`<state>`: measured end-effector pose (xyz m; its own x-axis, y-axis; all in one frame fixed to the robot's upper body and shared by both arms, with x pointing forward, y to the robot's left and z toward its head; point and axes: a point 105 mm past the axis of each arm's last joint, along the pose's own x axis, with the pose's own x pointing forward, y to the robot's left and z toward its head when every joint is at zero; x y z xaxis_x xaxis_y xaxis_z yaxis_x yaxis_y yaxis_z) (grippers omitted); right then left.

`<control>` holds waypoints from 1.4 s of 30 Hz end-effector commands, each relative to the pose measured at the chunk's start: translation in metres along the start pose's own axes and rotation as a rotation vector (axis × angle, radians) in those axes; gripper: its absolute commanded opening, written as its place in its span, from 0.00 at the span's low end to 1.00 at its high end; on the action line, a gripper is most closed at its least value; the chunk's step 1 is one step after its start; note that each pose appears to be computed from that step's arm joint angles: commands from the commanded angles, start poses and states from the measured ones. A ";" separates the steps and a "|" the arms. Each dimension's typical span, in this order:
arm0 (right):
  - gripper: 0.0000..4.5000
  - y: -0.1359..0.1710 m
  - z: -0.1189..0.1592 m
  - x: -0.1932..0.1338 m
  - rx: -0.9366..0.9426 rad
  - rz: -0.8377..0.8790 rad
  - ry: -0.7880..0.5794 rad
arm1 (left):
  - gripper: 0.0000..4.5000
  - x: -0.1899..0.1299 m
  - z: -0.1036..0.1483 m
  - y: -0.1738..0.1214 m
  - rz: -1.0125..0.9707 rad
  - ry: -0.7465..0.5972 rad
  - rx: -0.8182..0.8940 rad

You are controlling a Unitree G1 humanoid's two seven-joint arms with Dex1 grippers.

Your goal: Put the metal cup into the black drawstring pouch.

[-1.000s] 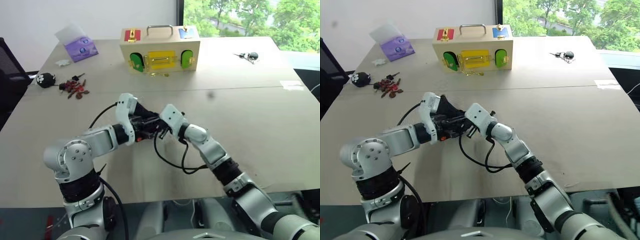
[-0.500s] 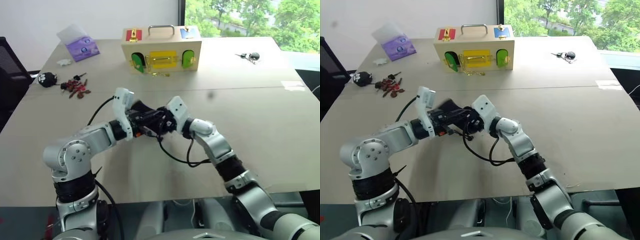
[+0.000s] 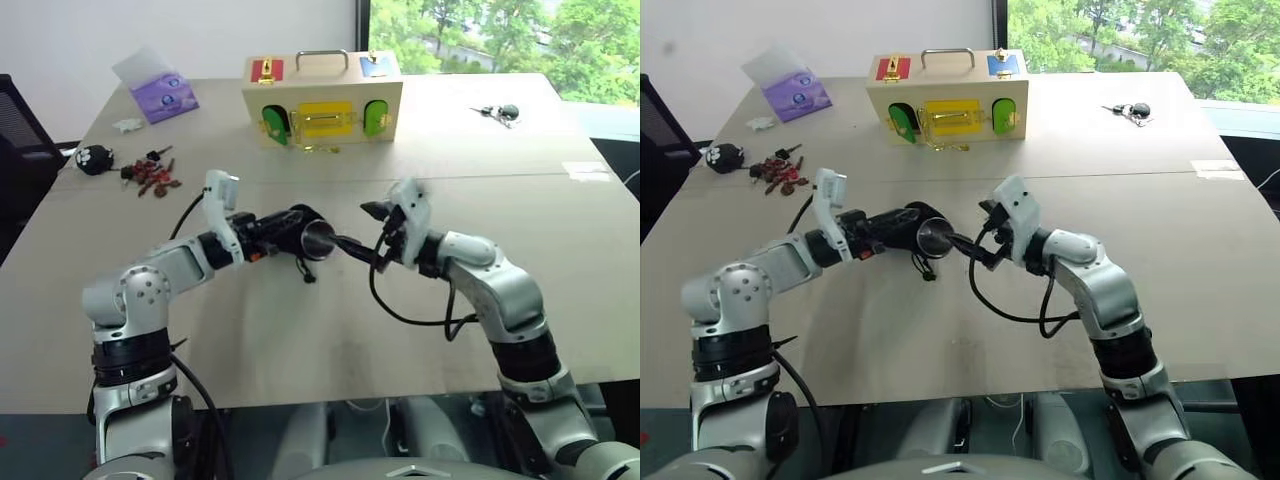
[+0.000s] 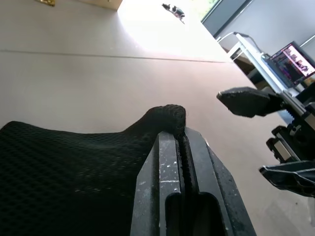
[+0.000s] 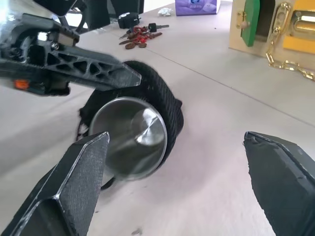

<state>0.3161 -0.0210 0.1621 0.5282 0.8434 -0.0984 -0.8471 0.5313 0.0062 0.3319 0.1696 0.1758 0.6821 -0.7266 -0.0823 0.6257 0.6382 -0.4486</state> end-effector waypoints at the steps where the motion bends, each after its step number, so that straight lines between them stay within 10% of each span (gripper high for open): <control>1: 0.99 0.020 -0.008 -0.009 0.108 0.094 0.036 | 0.00 -0.004 0.027 -0.002 -0.012 -0.085 0.016; 10: 0.99 0.040 -0.037 0.050 0.263 0.166 0.021 | 0.00 0.004 0.040 -0.012 0.005 -0.123 0.024; 20: 0.99 0.039 -0.044 0.087 -0.084 0.116 -0.088 | 0.00 0.008 0.065 -0.031 0.014 -0.198 0.016; 33: 0.99 0.010 -0.020 0.113 -0.075 -0.088 -0.260 | 0.00 0.007 0.077 -0.039 0.023 -0.241 0.001; 42: 0.15 0.023 -0.022 0.116 -0.041 0.002 -0.283 | 0.00 0.002 0.082 -0.040 0.031 -0.263 -0.001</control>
<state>0.3690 0.0544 0.0993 0.5887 0.8052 0.0706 -0.8035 0.5925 -0.0576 0.3463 0.1591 0.2461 0.7797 -0.6229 0.0631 0.5671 0.6599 -0.4928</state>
